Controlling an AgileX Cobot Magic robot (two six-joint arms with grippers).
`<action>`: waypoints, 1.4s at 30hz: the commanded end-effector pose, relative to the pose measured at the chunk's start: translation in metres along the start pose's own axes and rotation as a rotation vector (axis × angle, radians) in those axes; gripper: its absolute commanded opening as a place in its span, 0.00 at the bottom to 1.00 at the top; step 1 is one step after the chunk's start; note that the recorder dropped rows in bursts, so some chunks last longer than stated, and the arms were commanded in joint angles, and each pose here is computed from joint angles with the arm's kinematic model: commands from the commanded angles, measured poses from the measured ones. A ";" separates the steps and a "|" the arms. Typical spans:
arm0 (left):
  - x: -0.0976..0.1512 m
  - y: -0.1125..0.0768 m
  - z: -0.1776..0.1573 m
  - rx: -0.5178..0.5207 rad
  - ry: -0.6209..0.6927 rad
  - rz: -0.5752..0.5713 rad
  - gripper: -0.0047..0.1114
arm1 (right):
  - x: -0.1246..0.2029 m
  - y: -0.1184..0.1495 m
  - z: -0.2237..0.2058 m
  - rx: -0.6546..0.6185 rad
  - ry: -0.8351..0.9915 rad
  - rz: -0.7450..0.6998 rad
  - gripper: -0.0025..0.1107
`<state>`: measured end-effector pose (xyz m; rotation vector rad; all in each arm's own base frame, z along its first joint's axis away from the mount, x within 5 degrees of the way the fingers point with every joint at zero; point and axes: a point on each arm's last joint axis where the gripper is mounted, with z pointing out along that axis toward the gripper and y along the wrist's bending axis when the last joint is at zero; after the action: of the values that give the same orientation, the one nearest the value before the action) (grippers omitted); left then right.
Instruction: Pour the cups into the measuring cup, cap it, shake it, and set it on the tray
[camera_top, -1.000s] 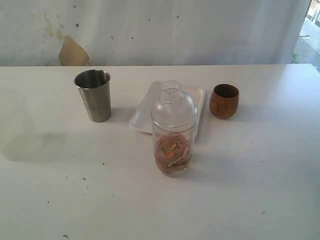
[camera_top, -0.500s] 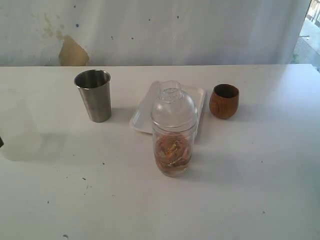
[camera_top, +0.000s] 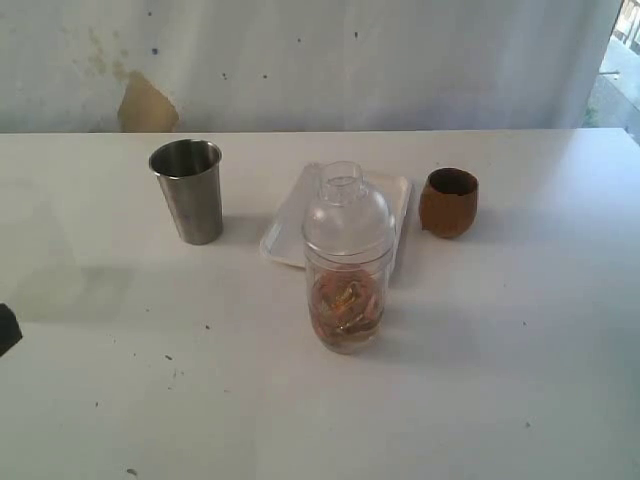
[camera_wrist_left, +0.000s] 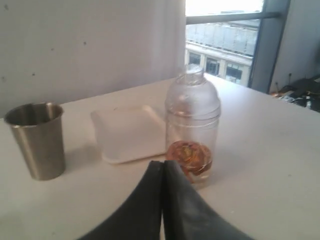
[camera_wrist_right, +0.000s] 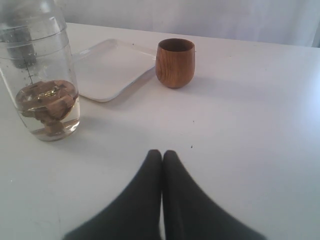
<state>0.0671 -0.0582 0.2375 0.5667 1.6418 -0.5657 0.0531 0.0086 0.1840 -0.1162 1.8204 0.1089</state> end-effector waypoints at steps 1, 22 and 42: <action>0.016 0.010 -0.001 -0.107 0.028 -0.025 0.04 | 0.001 0.000 0.000 0.004 0.000 -0.002 0.02; 0.050 0.032 -0.035 -0.568 0.001 -0.043 0.04 | 0.001 0.000 0.000 0.004 0.000 -0.002 0.02; 0.049 0.035 -0.037 -0.630 -0.037 -0.142 0.04 | 0.001 0.000 0.000 0.004 0.000 -0.002 0.02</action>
<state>0.0555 -0.0053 0.1935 -0.0290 1.7193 -0.1472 0.0531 0.0086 0.1840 -0.1162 1.8204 0.1089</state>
